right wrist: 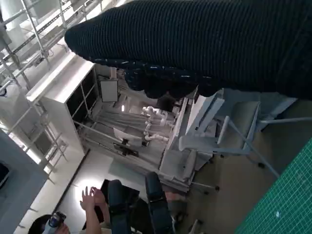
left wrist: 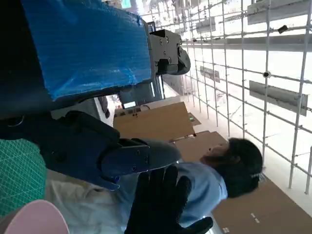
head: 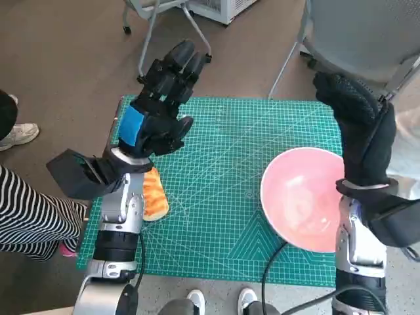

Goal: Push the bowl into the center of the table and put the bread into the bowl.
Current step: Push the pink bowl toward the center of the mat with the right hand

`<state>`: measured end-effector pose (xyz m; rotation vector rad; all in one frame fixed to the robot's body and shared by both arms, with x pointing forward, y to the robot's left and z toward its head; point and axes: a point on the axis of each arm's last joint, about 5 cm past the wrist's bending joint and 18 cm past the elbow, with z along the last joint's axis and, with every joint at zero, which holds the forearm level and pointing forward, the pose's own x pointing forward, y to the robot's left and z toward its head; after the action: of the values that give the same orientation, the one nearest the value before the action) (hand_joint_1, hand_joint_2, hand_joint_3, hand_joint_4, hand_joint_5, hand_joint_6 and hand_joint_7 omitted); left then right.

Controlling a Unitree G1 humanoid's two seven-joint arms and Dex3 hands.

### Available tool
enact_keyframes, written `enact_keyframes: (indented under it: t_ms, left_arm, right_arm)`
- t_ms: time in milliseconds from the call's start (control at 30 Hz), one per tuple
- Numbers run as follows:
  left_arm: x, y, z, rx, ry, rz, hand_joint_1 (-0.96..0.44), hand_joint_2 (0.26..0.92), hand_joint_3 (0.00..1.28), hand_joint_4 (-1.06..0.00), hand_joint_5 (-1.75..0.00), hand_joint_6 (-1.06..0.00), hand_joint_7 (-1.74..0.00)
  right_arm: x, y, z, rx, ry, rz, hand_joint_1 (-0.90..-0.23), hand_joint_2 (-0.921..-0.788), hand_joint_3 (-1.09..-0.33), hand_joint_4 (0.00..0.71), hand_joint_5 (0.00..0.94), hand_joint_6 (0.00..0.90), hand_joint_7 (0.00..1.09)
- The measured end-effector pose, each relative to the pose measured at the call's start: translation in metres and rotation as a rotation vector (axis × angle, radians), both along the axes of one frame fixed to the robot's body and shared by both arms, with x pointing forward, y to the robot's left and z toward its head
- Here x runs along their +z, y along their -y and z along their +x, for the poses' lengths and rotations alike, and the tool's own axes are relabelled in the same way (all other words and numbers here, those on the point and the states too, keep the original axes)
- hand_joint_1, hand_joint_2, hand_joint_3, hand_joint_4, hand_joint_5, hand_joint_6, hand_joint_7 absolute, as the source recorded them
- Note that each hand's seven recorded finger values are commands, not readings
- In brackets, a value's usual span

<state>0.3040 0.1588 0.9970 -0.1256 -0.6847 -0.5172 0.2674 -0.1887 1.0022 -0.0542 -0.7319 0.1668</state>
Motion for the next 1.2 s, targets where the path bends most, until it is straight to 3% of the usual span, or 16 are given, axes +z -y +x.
enact_keyframes:
  t_ms: [867,1033,1200]
  left_arm:
    - [-0.002,0.006,0.000,-0.012,-0.007,-0.018,-0.58,0.921,0.45,-0.08,-0.01,0.00,-0.41]
    - [-0.002,0.007,0.000,-0.015,-0.004,-0.020,-0.58,0.921,0.46,-0.07,-0.01,0.00,-0.41]
    - [-0.002,0.007,0.000,-0.015,-0.004,-0.021,-0.59,0.921,0.46,-0.08,-0.01,0.00,-0.41]
  right_arm:
    - [0.004,0.006,-0.0044,-0.014,0.002,-0.026,-0.707,-0.921,-0.698,0.187,0.000,0.064,0.51]
    - [0.000,0.015,-0.0093,-0.043,-0.008,-0.026,-0.700,-0.921,-0.700,0.185,0.000,0.062,0.51]
    - [-0.008,0.034,-0.0196,-0.099,-0.016,-0.021,-0.701,-0.921,-0.710,0.177,0.000,0.048,0.51]
